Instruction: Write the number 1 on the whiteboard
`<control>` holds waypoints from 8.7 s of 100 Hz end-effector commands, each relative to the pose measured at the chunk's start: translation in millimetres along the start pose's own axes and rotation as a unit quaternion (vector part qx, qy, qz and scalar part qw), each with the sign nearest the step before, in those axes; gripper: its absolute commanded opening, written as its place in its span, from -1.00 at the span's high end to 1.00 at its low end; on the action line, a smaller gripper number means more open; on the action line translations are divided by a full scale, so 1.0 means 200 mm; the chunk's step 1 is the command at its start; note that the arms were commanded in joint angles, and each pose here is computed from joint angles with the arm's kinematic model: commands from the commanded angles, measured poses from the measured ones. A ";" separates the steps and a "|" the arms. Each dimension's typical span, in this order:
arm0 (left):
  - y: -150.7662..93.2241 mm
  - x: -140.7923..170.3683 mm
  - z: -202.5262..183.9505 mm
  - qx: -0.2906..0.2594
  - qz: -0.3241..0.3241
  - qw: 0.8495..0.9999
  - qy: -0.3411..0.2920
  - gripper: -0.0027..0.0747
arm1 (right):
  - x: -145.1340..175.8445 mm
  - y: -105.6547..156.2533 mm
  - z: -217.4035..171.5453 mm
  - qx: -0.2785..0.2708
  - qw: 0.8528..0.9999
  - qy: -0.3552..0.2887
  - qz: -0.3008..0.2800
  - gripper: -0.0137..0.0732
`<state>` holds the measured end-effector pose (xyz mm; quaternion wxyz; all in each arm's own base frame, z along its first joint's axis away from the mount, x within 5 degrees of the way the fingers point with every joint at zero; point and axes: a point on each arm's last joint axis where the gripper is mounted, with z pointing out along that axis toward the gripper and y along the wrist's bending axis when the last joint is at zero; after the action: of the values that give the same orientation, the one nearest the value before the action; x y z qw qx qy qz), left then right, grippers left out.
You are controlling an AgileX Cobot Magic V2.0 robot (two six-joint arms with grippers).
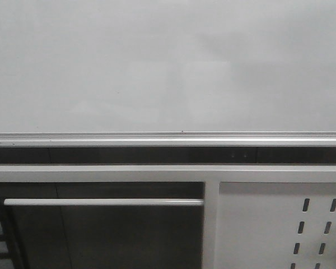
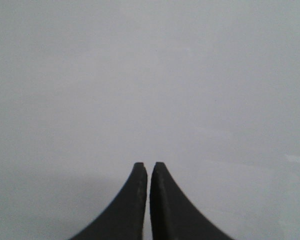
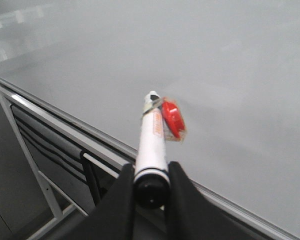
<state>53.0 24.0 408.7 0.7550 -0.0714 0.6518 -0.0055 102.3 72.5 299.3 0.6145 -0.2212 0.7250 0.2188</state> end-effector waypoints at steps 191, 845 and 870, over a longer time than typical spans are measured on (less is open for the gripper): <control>-0.02 -0.04 0.00 0.024 -0.025 0.999 -0.014 0.98 | 0.12 0.05 0.22 0.079 0.985 -0.111 -0.106 0.80; -0.54 0.50 0.09 0.535 0.396 0.742 0.080 -0.10 | -0.18 0.30 0.40 -0.170 0.974 0.135 0.068 0.80; -0.71 0.59 0.16 0.569 0.396 0.718 0.066 -0.10 | -0.17 0.27 0.39 -0.168 0.971 0.153 0.068 0.80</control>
<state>105.3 -113.6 304.1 0.5062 0.6639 0.5446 -0.0799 136.2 167.0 310.6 0.4115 -0.3144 0.7862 0.3372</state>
